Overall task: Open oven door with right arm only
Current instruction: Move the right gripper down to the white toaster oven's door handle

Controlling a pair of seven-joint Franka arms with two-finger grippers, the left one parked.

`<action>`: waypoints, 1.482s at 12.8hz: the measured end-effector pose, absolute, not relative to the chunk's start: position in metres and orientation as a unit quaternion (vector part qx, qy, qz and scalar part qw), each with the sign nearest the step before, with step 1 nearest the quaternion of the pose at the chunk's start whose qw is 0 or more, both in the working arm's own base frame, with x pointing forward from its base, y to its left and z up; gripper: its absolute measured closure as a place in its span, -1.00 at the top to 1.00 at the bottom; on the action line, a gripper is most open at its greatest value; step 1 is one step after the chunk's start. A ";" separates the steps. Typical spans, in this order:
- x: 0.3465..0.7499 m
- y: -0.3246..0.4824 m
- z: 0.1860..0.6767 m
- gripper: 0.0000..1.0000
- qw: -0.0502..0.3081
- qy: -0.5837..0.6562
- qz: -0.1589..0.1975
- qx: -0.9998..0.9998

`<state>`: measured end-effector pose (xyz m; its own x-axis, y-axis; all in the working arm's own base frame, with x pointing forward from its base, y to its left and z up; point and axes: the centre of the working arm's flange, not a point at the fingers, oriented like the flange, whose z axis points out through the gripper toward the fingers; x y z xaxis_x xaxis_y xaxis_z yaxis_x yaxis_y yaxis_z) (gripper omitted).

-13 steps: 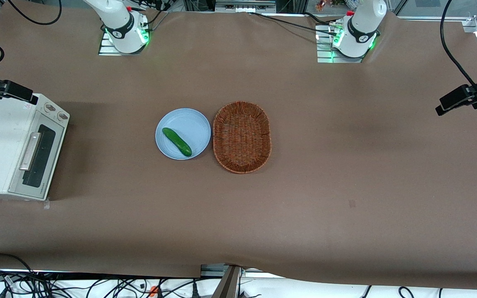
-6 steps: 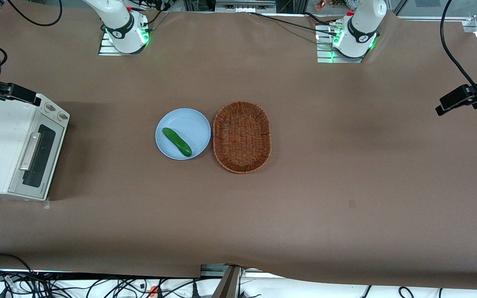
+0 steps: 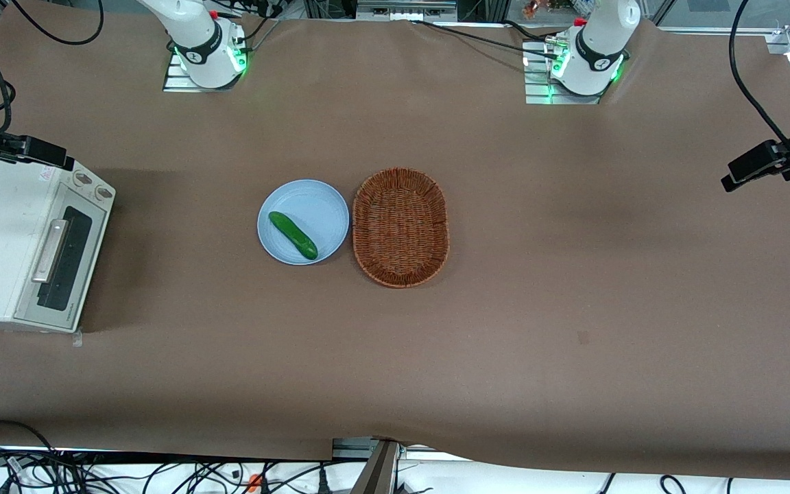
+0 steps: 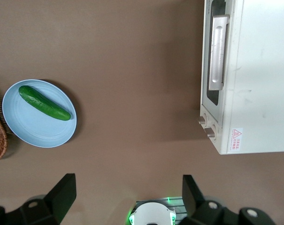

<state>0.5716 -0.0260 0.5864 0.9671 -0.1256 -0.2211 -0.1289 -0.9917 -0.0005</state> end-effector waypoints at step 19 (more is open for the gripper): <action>0.627 -0.010 0.423 -0.34 -0.105 -0.093 0.208 -0.968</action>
<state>0.6271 -0.0103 0.4226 0.8960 0.1361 -0.4226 0.2239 -0.9605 0.1653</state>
